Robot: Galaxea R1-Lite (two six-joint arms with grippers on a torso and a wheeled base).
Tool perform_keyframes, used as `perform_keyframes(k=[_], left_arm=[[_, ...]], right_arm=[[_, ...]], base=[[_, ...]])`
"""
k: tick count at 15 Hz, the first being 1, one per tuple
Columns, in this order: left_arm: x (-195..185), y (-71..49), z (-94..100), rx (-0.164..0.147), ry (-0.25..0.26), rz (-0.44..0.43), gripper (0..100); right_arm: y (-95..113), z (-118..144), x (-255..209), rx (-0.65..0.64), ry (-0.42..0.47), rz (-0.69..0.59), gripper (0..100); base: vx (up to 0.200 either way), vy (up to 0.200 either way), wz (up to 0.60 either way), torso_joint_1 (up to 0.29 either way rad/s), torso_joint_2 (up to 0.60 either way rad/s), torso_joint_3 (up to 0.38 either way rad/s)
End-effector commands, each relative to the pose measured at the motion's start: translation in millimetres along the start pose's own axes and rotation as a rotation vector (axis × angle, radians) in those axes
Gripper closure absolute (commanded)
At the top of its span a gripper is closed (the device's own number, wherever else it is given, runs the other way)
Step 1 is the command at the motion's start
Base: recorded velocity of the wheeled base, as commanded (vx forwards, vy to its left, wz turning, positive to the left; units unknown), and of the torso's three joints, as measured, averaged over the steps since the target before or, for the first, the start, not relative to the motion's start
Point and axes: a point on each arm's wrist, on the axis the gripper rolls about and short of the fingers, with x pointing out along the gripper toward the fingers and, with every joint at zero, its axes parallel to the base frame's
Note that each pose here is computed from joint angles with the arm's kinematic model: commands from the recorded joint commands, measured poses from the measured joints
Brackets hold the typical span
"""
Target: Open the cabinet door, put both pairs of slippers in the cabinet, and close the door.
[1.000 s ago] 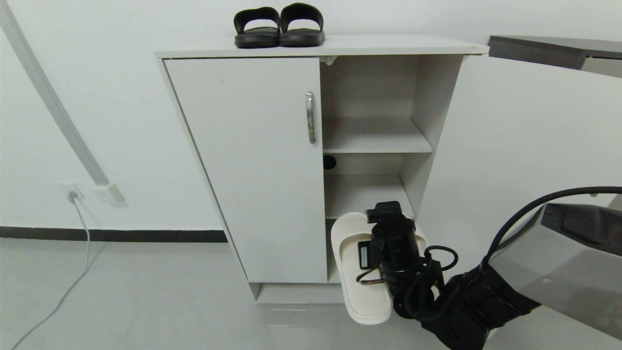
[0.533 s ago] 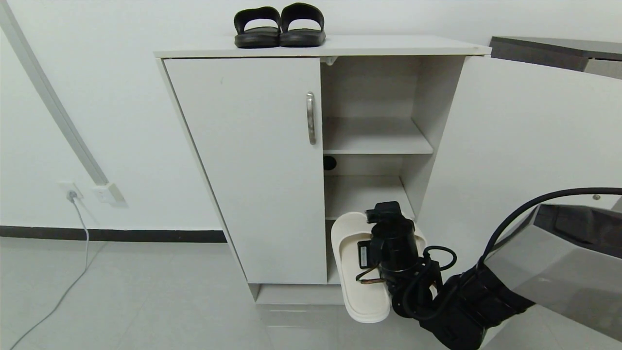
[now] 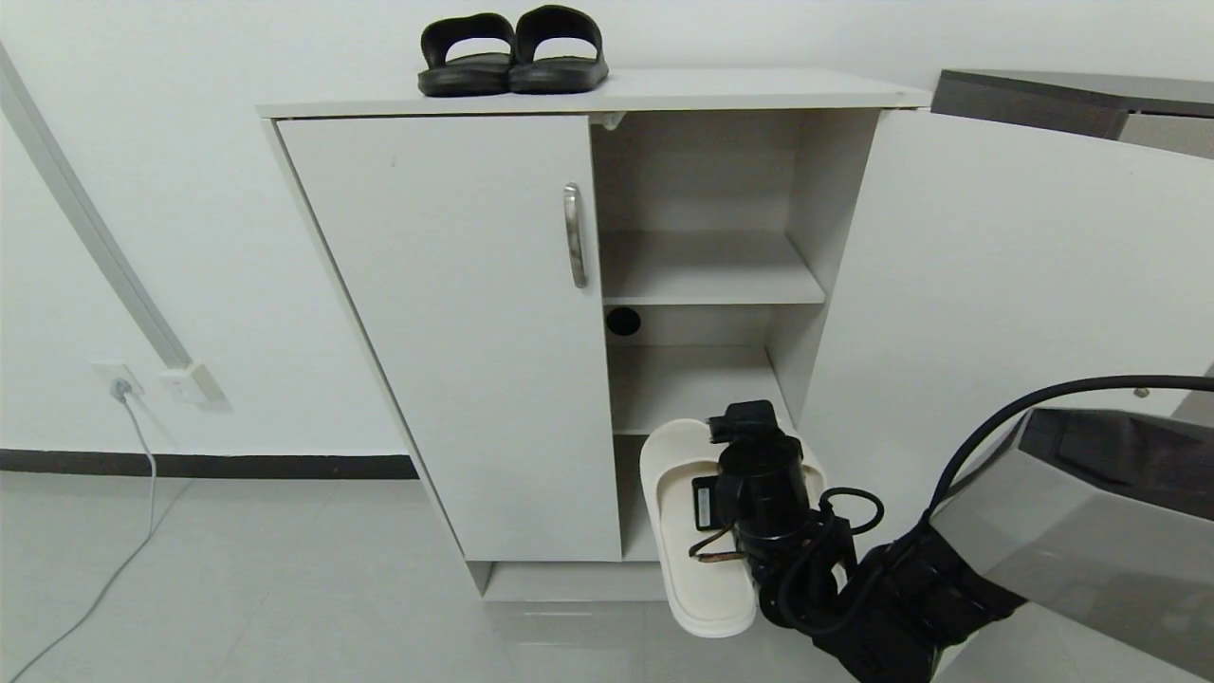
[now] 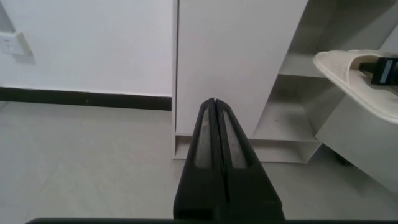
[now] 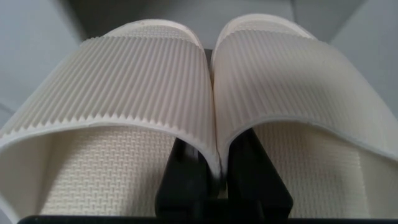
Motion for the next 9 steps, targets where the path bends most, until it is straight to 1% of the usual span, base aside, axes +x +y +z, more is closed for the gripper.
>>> perform_keyframes(k=[1, 3, 6, 9], left_arm=[[0.1, 0.0, 0.4, -0.001, 0.000, 0.000, 100], [0.1, -0.1, 0.4, -0.001, 0.000, -0.004, 100], [0.1, -0.2, 0.4, 0.001, 0.001, -0.007, 100], [0.1, -0.2, 0.4, 0.001, 0.001, -0.007, 100]], right_arm=[[0.9, -6.8, 3.1, -0.007, 0.011, -0.002, 100], [2.2, -12.5, 5.9, -0.011, 0.013, -0.002, 100], [3.7, -11.2, 10.2, -0.003, 0.006, -0.001, 100], [5.9, -5.6, 19.8, 0.015, -0.010, 0.014, 100]], base=[[0.000, 0.000, 0.00, 0.000, 0.00, 0.000], [0.000, 0.000, 0.00, 0.000, 0.00, 0.000], [0.000, 0.000, 0.00, 0.000, 0.00, 0.000], [0.000, 0.000, 0.00, 0.002, 0.01, -0.159]])
